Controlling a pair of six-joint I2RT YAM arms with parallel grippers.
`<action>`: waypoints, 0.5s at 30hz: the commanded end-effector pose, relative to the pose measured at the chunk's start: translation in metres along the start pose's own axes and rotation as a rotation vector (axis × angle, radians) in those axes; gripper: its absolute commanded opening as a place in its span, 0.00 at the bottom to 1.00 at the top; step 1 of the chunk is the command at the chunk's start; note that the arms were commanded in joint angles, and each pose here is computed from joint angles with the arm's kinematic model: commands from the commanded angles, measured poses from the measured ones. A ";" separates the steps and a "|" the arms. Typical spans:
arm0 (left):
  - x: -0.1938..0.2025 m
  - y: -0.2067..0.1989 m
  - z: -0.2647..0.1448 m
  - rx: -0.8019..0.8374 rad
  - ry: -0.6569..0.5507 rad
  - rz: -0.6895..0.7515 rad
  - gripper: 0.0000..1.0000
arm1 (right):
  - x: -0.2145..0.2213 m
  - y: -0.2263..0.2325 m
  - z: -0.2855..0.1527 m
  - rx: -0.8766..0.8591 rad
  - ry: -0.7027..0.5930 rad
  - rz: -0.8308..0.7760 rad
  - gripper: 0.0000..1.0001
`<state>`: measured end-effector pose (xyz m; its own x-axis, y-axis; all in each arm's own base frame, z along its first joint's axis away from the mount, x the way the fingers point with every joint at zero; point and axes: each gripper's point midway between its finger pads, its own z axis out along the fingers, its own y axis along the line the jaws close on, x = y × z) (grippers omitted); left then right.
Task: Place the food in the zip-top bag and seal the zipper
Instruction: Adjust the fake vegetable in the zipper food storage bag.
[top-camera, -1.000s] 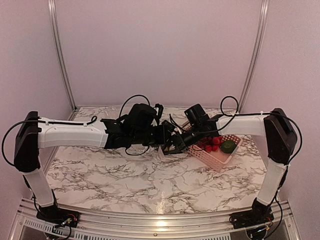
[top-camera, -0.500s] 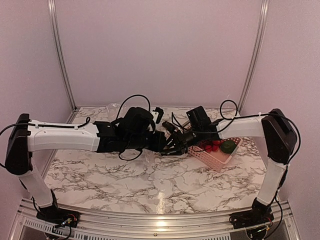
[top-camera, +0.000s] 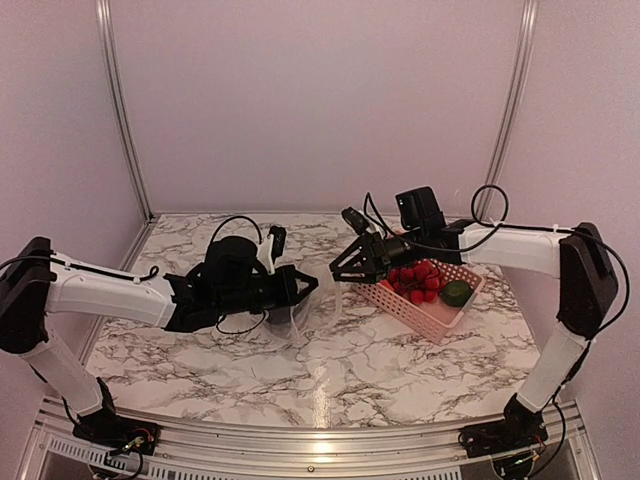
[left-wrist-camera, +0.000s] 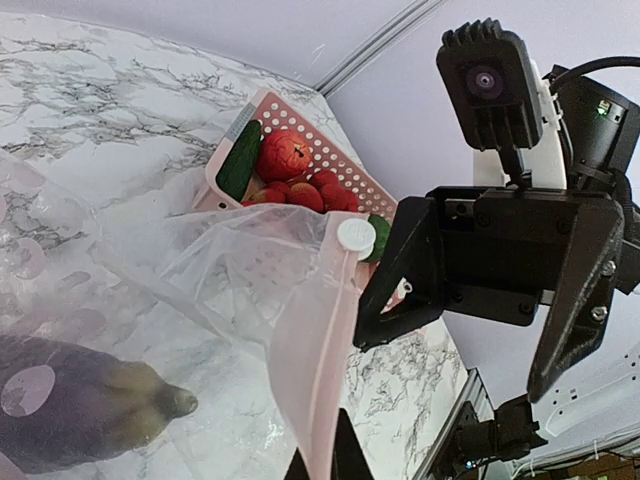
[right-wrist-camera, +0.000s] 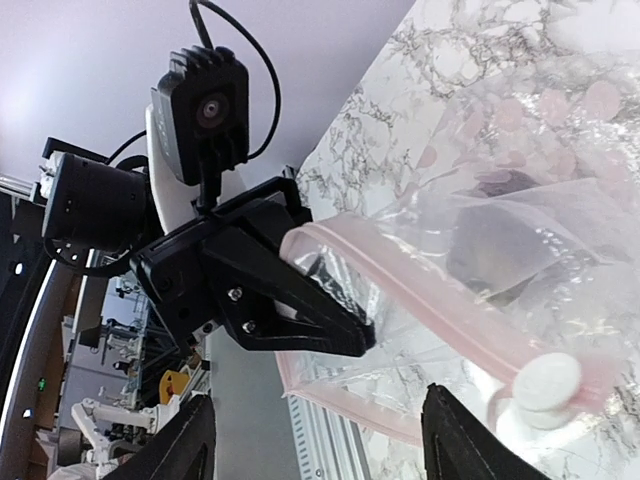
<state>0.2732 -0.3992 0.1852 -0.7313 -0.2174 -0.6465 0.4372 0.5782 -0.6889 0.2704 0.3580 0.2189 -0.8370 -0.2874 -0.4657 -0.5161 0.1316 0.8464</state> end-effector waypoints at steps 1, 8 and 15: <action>-0.038 -0.024 -0.007 0.109 -0.128 -0.095 0.00 | -0.027 0.002 -0.038 0.203 -0.083 -0.146 0.66; -0.047 -0.033 -0.009 0.109 -0.124 -0.071 0.00 | -0.014 -0.031 -0.052 0.406 -0.108 -0.180 0.63; -0.050 -0.035 -0.014 0.092 -0.118 -0.052 0.00 | -0.006 -0.043 -0.013 0.400 -0.010 -0.163 0.63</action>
<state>0.2880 -0.4001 0.2188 -0.7120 -0.3281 -0.6208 0.4234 0.5047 -0.7523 0.3065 0.3242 0.2107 -0.7375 -0.2515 -0.6268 -0.6674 0.4138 0.6192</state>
